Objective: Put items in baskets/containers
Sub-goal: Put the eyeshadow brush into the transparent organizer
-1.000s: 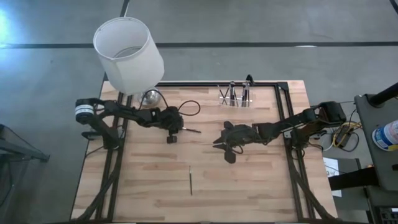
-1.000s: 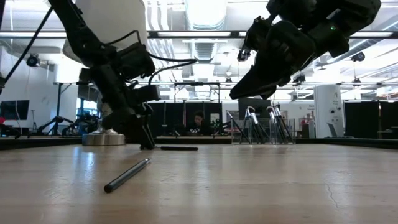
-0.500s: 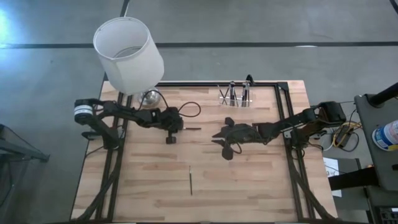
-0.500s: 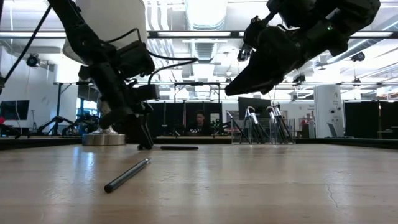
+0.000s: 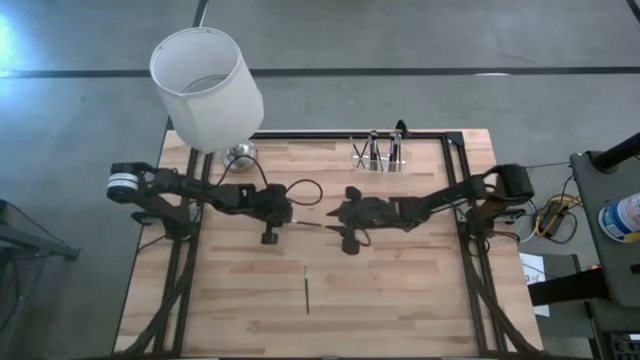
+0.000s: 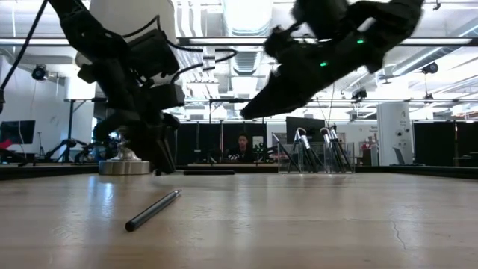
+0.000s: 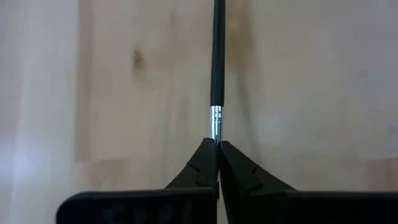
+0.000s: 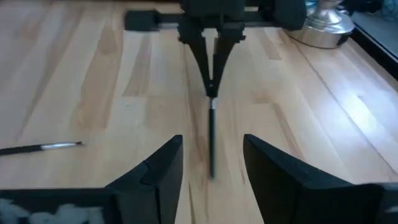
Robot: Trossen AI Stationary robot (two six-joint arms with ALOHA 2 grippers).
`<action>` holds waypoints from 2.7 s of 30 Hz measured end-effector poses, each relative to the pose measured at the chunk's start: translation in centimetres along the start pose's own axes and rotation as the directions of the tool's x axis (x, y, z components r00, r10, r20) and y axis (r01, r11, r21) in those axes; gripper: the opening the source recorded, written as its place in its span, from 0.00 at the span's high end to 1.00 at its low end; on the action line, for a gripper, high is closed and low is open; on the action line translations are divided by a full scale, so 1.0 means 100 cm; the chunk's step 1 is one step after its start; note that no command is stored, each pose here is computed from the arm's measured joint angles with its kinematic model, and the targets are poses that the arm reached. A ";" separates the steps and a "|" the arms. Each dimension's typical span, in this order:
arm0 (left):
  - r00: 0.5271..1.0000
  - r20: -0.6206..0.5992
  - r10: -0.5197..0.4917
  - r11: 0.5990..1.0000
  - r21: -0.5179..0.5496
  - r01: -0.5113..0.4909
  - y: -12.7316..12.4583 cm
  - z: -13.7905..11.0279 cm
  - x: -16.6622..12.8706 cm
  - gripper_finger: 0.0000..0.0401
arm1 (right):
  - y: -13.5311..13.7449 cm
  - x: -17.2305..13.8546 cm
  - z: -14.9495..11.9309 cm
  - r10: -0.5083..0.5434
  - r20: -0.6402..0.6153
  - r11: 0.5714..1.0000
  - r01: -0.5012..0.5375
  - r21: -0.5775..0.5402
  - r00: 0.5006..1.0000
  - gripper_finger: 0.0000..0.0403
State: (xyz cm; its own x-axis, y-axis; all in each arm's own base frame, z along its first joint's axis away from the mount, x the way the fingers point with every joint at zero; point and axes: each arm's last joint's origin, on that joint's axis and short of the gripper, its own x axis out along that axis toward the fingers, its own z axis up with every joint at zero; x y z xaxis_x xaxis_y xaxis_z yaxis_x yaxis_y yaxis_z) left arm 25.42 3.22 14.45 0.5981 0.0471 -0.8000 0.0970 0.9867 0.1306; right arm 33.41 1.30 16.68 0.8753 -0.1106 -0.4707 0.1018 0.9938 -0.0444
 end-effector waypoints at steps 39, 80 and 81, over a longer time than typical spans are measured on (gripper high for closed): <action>0.997 -0.077 0.005 1.000 -0.004 -0.005 -0.042 0.003 0.005 0.78 | 0.000 0.091 0.018 0.078 -0.387 0.997 -0.077 0.018 0.919 0.59; 0.994 -0.092 -0.060 0.997 0.047 0.065 -0.014 -0.008 0.023 0.78 | 0.003 0.090 0.014 0.082 -0.402 0.996 -0.091 -0.002 0.912 0.59; 0.995 -0.082 -0.065 0.996 0.048 0.069 -0.014 -0.008 0.023 0.78 | 0.003 0.090 0.014 0.082 -0.402 0.996 -0.091 -0.002 0.912 0.59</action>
State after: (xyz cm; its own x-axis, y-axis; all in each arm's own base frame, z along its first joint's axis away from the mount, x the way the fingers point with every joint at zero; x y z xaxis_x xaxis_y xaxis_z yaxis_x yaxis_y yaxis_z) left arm 26.05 2.05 12.00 0.5234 -0.0045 -0.8521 0.1757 0.9791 0.1028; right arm 41.98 0.58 13.65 0.6169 -0.0155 -0.7869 0.0205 0.9998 -0.0035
